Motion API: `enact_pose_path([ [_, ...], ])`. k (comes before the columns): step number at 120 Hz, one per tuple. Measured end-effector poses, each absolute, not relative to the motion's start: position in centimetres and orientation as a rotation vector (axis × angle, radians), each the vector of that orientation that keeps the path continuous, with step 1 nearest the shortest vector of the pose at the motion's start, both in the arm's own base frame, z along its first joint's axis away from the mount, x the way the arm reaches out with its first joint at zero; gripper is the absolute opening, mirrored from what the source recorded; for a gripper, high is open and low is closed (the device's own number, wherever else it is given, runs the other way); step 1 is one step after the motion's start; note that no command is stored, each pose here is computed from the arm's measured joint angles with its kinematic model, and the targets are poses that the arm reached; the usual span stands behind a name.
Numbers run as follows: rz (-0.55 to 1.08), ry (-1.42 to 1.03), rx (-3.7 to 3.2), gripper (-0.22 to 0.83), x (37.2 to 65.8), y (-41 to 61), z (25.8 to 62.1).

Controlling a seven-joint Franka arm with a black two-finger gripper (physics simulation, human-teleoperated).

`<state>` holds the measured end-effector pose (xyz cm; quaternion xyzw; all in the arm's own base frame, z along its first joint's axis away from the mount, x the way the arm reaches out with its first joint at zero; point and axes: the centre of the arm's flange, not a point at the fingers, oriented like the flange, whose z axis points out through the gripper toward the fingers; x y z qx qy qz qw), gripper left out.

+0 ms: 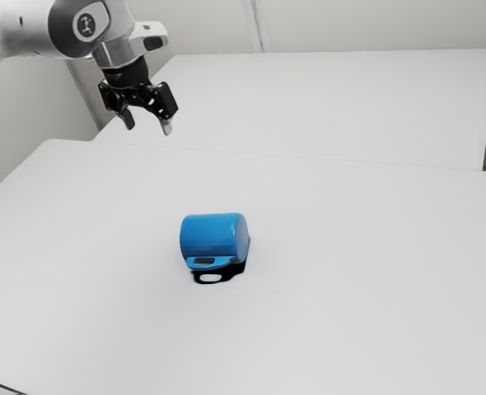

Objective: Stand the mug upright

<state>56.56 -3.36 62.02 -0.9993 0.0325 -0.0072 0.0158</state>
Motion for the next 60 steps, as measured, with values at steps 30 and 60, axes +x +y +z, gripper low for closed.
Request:
enact_pose_path([
  [30, 0.039, 0.049, -3.113, 0.62, 56.3, -2.4, 60.2],
  [60, 0.179, -0.08, -3.28, 0.62, 54.4, -0.8, 56.0],
])
